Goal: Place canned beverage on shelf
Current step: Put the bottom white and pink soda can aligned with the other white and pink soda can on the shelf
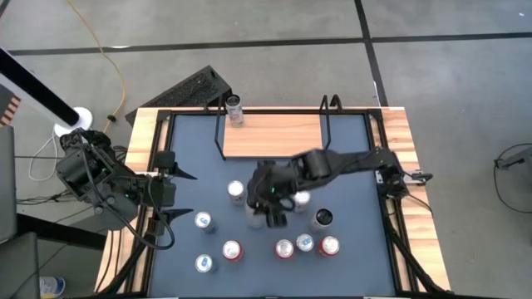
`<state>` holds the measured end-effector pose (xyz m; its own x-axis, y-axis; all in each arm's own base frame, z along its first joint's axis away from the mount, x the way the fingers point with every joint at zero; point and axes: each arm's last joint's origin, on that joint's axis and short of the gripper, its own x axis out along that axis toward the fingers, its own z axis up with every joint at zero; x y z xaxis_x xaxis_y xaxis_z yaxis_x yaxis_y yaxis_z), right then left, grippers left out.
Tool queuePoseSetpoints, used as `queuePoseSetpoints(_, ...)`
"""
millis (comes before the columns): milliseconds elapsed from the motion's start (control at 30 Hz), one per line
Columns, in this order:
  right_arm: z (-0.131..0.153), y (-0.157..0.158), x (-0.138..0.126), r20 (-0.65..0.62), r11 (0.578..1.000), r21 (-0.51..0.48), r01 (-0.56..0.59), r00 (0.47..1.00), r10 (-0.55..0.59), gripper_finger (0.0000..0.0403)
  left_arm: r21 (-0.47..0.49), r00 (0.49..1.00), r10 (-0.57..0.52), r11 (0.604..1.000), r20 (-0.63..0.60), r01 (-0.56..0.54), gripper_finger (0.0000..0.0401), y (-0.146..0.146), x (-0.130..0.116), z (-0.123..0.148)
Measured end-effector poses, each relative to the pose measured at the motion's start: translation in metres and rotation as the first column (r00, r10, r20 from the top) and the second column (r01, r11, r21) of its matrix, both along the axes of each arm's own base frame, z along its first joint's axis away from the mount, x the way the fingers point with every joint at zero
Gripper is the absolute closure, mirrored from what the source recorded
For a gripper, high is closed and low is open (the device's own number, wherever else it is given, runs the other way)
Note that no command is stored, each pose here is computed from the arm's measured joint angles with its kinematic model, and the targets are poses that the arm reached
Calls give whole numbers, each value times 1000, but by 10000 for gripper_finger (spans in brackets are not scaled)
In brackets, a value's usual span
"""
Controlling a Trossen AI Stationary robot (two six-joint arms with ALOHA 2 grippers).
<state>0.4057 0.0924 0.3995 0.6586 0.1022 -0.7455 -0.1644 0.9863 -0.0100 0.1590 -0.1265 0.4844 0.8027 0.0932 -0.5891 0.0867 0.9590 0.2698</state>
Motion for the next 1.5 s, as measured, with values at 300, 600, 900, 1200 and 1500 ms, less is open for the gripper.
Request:
queuePoseSetpoints(300,14,-31,-2,61,999,-32,42,997,-40,191,2,1000,3,1000,-2,-3,49,0,0,0)
queuePoseSetpoints(600,13,-75,8,98,987,-124,101,991,-89,191,-26,1000,22,999,-20,-23,49,0,-3,-2)
queuePoseSetpoints(900,6,-159,20,158,972,-123,200,971,-179,191,-25,1000,-15,1000,-26,15,49,-6,-9,-3)
queuePoseSetpoints(1200,-37,-240,37,117,963,-90,254,963,-243,191,-8,999,12,1000,-42,-12,49,-5,-13,-5)
queuePoseSetpoints(1500,-61,-274,45,123,967,-28,254,961,-248,191,3,999,23,1000,-41,-23,49,-4,-14,-5)
